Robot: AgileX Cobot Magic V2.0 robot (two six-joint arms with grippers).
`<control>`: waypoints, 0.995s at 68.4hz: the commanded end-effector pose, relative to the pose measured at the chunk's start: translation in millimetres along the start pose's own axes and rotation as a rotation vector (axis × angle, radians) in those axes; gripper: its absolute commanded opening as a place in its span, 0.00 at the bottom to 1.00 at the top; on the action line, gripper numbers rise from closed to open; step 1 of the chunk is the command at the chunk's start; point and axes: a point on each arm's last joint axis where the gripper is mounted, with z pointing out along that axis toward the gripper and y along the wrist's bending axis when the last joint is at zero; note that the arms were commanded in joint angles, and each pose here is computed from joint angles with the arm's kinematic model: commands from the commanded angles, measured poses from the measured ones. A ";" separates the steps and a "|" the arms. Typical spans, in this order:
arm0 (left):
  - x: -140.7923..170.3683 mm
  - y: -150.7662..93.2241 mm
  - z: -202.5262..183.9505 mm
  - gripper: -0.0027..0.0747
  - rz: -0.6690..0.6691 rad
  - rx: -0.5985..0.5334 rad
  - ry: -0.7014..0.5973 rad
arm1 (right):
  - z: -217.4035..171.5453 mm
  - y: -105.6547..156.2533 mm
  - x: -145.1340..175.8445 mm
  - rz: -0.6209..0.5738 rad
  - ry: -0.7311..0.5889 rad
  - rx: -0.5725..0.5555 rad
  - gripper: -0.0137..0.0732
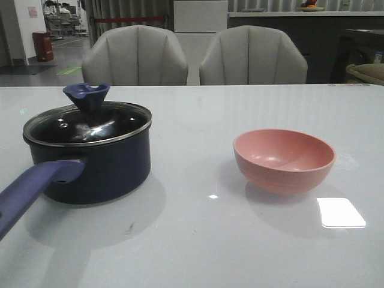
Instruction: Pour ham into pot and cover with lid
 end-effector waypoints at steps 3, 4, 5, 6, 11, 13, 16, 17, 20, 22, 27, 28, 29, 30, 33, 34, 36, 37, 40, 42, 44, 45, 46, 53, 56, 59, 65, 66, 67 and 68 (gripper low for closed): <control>-0.5 -0.1 -1.0 0.19 -0.006 0.002 -0.071 | -2.2 -0.5 -2.2 -0.021 -0.137 0.003 0.35; -0.5 -0.1 -1.0 0.19 -0.006 0.002 -0.071 | -2.2 -0.5 -2.2 -0.021 -0.137 0.003 0.35; -0.5 -0.1 -1.0 0.19 -0.006 0.002 -0.071 | -1.6 -0.6 -0.9 -0.019 -0.154 0.004 0.35; -0.5 -0.1 -1.0 0.19 -0.006 0.002 -0.071 | -1.6 -0.6 -0.9 -0.019 -0.154 0.004 0.35; -0.5 -0.1 -1.0 0.19 -0.006 0.002 -0.071 | -0.7 -0.9 3.0 -0.018 -0.183 0.006 0.35; -0.5 -0.1 -1.0 0.19 -0.006 0.002 -0.071 | -0.8 -0.9 2.3 -0.018 -0.186 0.007 0.35; -0.5 -0.1 -1.0 0.19 -0.006 0.002 -0.071 | -0.9 -0.9 2.0 -0.018 -0.189 0.007 0.35; -0.5 -0.1 -1.0 0.19 -0.006 0.002 -0.071 | -0.9 -0.9 2.0 -0.018 -0.189 0.007 0.35; -0.5 -0.1 -1.0 0.19 -0.006 0.002 -0.071 | -0.9 -0.9 2.0 -0.018 -0.189 0.007 0.35; -0.5 -0.1 -1.0 0.19 -0.006 0.002 -0.071 | -0.9 -0.9 2.0 -0.018 -0.189 0.007 0.35; -0.5 -0.1 -1.0 0.19 -0.006 0.002 -0.071 | -0.9 -0.9 2.0 -0.018 -0.189 0.007 0.35; -0.5 -0.1 -1.0 0.19 -0.006 0.002 -0.071 | -0.9 -0.9 2.0 -0.018 -0.189 0.007 0.35; -0.5 -0.1 -1.0 0.19 -0.006 0.002 -0.071 | -0.9 -0.9 2.0 -0.018 -0.189 0.007 0.35; -0.5 -0.1 -1.0 0.19 -0.006 0.002 -0.071 | -0.9 -0.9 2.0 -0.018 -0.189 0.007 0.35; -0.5 -0.1 -1.0 0.19 -0.006 0.002 -0.071 | -0.9 -0.9 2.1 -0.019 -0.189 0.007 0.35; -0.5 -0.1 -1.0 0.19 -0.006 0.002 -0.071 | -0.9 -0.9 2.1 -0.019 -0.189 0.007 0.35; -0.5 -0.1 -1.0 0.19 -0.006 0.002 -0.071 | -0.9 -0.9 2.1 -0.019 -0.189 0.007 0.35; -0.5 -0.1 -1.0 0.19 -0.006 0.002 -0.071 | -0.9 -0.9 2.1 -0.019 -0.189 0.007 0.35; -0.5 -0.1 -1.0 0.19 -0.006 0.002 -0.071 | -0.9 -0.9 2.1 -0.019 -0.189 0.007 0.35; -0.5 -0.1 -1.0 0.19 -0.006 0.002 -0.071 | -0.9 -0.9 2.1 -0.019 -0.189 0.007 0.35; -0.5 -0.1 -1.0 0.19 -0.006 0.002 -0.071 | -0.9 -0.9 2.1 -0.019 -0.189 0.007 0.35; -0.5 -0.1 -1.0 0.19 -0.006 0.002 -0.071 | -0.9 -0.9 2.1 -0.019 -0.189 0.007 0.35; -0.5 -0.1 -1.0 0.19 -0.006 0.002 -0.071 | -0.9 -0.9 2.1 -0.019 -0.189 0.007 0.35; -0.5 -0.1 -1.0 0.19 -0.006 0.002 -0.071 | -0.9 -0.9 2.1 -0.019 -0.189 0.007 0.35; -0.5 -0.1 -1.0 0.19 -0.006 0.002 -0.071 | -0.9 -0.9 2.1 -0.019 -0.189 0.007 0.35; -0.5 -0.1 -1.0 0.19 -0.006 0.002 -0.071 | -0.9 -0.9 2.1 -0.019 -0.189 0.007 0.35; -0.5 -0.1 -1.0 0.19 -0.006 0.002 -0.071 | -0.9 -0.9 2.1 -0.019 -0.189 0.007 0.35; -0.5 -0.1 -1.0 0.19 -0.006 0.002 -0.071 | -0.9 -0.9 2.1 -0.019 -0.189 0.007 0.35; -0.5 -0.1 -1.0 0.19 -0.006 0.002 -0.071 | -0.9 -0.9 2.1 -0.019 -0.189 0.007 0.35; -0.5 -0.1 -1.0 0.19 -0.006 0.002 -0.071 | -0.9 -0.9 2.1 -0.019 -0.189 0.007 0.35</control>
